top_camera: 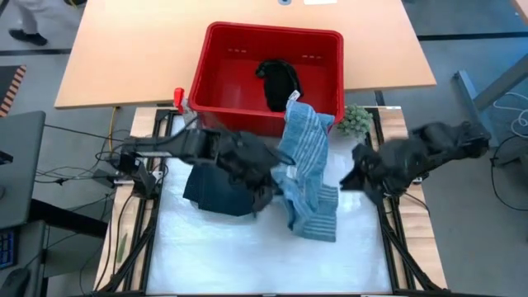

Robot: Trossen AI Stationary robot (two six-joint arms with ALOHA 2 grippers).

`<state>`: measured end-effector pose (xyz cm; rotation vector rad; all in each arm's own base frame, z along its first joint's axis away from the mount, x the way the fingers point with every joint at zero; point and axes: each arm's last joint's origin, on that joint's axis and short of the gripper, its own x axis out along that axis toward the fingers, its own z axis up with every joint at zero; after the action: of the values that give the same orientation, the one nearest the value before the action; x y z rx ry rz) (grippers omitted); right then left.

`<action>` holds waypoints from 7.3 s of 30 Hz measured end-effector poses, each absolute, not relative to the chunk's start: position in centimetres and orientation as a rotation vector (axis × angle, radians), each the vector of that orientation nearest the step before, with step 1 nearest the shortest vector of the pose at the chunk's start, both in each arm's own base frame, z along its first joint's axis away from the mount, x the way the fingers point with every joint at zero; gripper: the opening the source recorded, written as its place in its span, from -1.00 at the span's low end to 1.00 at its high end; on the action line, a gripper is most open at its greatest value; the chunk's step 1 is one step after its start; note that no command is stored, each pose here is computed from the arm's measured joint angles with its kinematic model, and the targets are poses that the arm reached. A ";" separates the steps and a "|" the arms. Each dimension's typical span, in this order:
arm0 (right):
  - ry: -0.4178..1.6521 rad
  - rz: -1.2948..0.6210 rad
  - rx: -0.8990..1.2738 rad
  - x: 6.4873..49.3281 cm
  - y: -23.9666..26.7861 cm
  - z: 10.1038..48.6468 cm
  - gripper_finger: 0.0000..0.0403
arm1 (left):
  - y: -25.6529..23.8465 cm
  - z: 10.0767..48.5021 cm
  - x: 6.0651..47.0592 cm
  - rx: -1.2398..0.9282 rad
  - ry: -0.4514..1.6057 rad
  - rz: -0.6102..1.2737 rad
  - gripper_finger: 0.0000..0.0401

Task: Fold laundry
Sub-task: Fold the blue shirt from the red laundry bin

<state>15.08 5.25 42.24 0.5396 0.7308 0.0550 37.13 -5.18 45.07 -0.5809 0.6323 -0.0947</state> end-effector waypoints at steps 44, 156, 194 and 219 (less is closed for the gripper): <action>0.528 -0.776 0.358 26.4 16.2 24.4 0.09 | 0.7 44.5 36.4 -0.589 0.748 -0.103 -1.00; 0.768 0.160 0.478 18.5 -0.4 41.6 -0.89 | -16.9 31.3 39.5 0.017 0.687 0.877 -1.00; 0.041 0.151 0.669 27.0 -6.3 55.4 -0.89 | -8.0 31.4 23.2 -0.486 0.055 0.391 0.24; 0.317 0.387 0.736 28.1 -6.0 54.1 -0.89 | -2.2 27.7 24.9 -0.261 0.203 0.438 0.24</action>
<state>28.09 -5.98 54.10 0.7361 0.3174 0.3869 24.87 -2.19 27.65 -0.2609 0.2032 0.4381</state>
